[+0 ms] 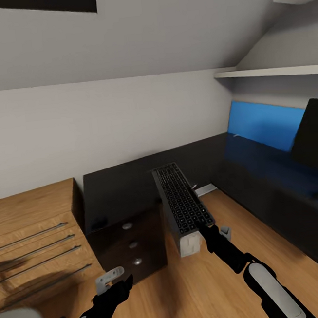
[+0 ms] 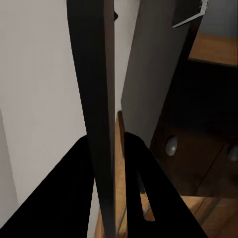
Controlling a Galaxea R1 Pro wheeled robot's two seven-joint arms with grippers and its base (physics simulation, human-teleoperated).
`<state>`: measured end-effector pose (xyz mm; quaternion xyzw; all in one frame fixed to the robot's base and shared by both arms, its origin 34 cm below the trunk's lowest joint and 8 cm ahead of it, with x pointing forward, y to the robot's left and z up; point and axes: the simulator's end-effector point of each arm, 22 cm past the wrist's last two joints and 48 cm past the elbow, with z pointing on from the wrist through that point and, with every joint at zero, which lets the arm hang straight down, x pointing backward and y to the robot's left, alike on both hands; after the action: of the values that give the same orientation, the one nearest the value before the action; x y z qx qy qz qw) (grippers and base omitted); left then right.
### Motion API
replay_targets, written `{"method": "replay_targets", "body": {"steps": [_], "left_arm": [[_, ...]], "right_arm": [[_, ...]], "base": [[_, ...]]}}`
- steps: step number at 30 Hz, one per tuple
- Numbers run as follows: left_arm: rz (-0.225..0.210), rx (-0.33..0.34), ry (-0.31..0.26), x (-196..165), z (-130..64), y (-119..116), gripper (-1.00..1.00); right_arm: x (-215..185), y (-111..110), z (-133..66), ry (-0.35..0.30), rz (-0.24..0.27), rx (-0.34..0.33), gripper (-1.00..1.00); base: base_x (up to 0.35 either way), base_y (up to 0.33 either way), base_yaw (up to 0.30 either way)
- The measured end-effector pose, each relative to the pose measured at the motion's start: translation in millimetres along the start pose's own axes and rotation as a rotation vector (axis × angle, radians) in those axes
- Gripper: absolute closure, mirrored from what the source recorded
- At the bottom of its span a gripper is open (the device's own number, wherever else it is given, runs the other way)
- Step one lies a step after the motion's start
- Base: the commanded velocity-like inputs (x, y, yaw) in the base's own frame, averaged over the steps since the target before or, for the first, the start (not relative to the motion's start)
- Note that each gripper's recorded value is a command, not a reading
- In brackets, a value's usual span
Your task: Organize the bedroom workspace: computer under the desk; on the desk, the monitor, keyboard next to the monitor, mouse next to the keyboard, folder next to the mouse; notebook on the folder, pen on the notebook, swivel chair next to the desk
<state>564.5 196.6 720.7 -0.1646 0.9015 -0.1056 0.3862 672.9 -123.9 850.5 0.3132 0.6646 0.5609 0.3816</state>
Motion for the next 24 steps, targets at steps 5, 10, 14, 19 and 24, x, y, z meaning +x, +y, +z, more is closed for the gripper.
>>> {"method": "replay_targets", "body": {"steps": [5,10,14,19,24], "left_arm": [[0.0,0.0,0.006,2.0,0.3,0.2,-1.0],[0.0,-0.001,0.007,2.5,0.5,0.6,-1.0],[0.0,-0.001,0.007,2.6,0.6,0.6,-1.0],[-0.001,0.0,0.008,2.6,0.6,0.4,-1.0],[0.002,0.004,0.01,3.4,0.6,-1.6,-1.0]], "right_arm": [[-6.8,-1.0,-0.7,-0.026,-0.006,0.003,1.0],[-6.9,-1.3,-0.8,-0.025,-0.004,0.002,1.0],[-7.0,-1.2,-0.9,-0.025,-0.003,0.002,1.0],[-6.7,-0.6,-0.7,-0.026,-0.001,-0.001,1.0],[-7.0,-5.8,-0.9,-0.029,0.0,0.011,1.0]], "base": [[-0.06,0.072,-0.265],[-0.004,0.004,-0.044],[0.0,0.0,-0.003],[0.0,0.0,0.0],[0.0,0.0,-0.036]]}}
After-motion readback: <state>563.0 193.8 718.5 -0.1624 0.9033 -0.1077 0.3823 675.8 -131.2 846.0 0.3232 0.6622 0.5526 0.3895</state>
